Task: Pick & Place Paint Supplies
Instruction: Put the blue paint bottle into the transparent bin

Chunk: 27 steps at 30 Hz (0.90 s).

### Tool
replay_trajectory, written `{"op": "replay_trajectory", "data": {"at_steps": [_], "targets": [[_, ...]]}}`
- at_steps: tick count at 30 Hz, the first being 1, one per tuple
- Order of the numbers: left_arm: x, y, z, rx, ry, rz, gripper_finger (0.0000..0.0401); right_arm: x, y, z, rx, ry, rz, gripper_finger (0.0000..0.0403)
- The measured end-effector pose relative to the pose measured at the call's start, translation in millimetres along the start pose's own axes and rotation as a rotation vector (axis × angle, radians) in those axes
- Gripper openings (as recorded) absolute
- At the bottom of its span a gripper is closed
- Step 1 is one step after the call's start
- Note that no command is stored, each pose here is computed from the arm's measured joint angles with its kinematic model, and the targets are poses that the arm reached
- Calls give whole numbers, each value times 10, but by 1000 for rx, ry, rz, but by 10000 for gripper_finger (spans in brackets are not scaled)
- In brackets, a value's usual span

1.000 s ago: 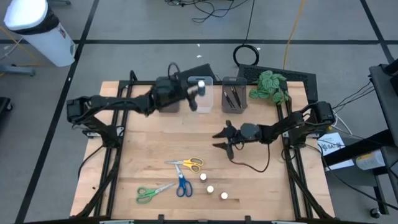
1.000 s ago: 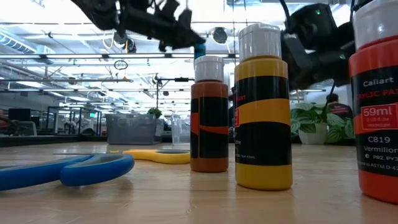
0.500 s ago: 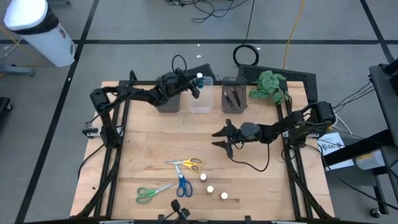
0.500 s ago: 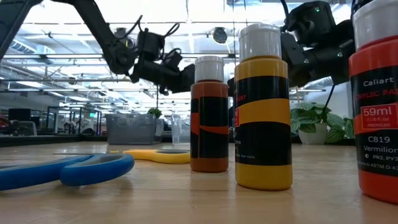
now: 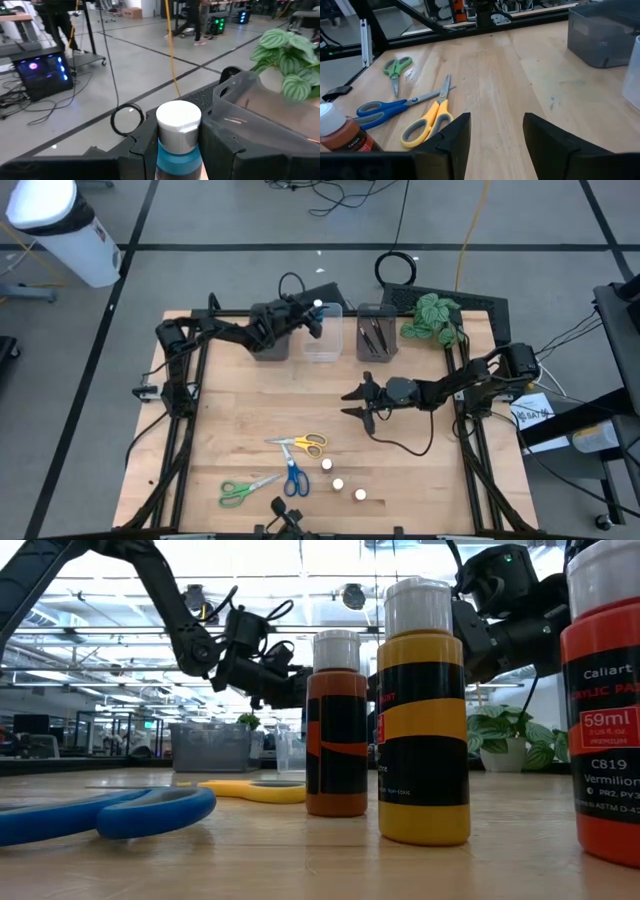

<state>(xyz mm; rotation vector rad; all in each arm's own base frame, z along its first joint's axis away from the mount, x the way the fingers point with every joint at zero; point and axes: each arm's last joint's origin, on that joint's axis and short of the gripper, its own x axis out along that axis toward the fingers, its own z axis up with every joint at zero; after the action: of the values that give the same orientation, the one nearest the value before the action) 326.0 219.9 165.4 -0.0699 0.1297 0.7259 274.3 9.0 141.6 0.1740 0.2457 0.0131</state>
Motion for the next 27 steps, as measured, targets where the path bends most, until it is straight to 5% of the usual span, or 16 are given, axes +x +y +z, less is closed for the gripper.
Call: {"op": "replay_trajectory", "data": {"at_steps": [10, 16, 22, 27], "targets": [[-2, 24, -31, -86, 26, 83, 122, 0, 0, -1, 0, 1, -1, 165], [-17, 59, -173, -47, 172, 138, 122, 0, 0, 0, 0, 0, -1, 164], [-18, 77, -175, -35, 172, 178, 122, 0, 0, 3, 0, -3, 0, 164], [-20, 89, -173, -34, 167, 219, 164, 0, 0, 3, 0, -4, 0, 165]]}}
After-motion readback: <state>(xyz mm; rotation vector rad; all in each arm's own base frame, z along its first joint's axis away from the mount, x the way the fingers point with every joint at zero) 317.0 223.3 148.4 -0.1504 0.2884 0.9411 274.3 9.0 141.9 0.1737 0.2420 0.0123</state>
